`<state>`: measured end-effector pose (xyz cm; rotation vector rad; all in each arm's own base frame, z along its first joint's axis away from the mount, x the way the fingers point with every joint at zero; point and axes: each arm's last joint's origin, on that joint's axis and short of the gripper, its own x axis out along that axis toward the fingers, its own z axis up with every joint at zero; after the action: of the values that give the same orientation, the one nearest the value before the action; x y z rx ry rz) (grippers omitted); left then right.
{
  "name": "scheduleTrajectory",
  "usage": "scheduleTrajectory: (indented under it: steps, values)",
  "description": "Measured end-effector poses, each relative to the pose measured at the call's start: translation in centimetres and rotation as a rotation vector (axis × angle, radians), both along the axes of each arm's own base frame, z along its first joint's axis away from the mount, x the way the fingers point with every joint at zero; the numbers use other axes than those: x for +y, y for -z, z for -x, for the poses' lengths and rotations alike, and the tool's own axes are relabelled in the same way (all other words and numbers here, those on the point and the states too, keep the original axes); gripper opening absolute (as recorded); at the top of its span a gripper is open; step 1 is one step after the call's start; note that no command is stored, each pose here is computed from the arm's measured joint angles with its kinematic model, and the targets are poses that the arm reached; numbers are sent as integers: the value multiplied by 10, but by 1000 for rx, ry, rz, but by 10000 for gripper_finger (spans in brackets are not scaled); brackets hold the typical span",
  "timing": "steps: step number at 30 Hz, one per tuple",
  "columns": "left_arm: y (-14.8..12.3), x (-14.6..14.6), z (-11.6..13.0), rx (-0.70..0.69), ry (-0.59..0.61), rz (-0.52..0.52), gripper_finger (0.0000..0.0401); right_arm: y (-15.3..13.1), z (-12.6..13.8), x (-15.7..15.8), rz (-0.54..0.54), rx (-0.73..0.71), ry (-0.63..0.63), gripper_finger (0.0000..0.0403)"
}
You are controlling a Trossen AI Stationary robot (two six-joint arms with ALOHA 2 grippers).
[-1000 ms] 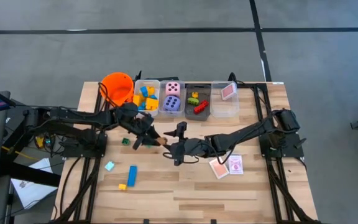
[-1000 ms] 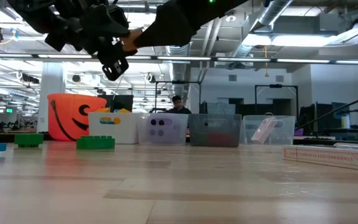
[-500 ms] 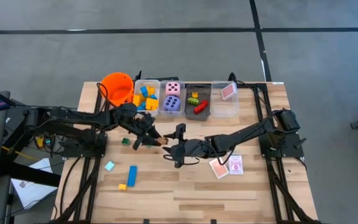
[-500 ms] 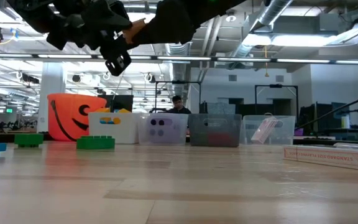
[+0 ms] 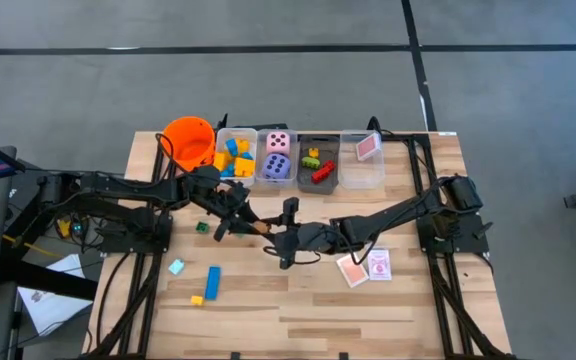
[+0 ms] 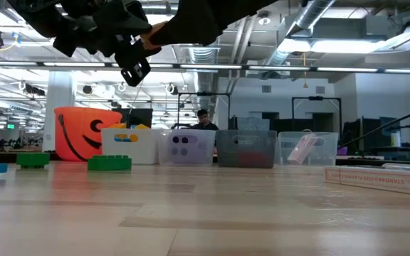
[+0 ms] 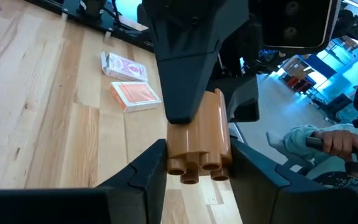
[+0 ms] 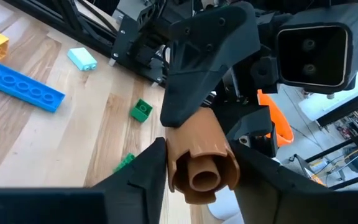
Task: Pick & Place Toys
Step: Put the brown game piece into the black bin
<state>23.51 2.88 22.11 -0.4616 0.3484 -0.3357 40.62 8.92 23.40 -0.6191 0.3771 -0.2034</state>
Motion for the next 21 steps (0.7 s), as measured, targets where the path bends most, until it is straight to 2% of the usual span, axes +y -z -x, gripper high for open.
scheduleTrajectory:
  steps: [4,10,16,21]
  values:
    - [0,0,0,1,-1,0,136,0,0,0,0,0,0,137]
    - [0,0,0,-3,-1,-4,141,0,0,1,-15,-12,6,147]
    - [-4,5,2,-23,-33,-21,192,-2,0,0,-32,-43,56,134]
    - [-8,16,9,-23,-83,-24,224,-4,0,-2,-62,-87,115,142]
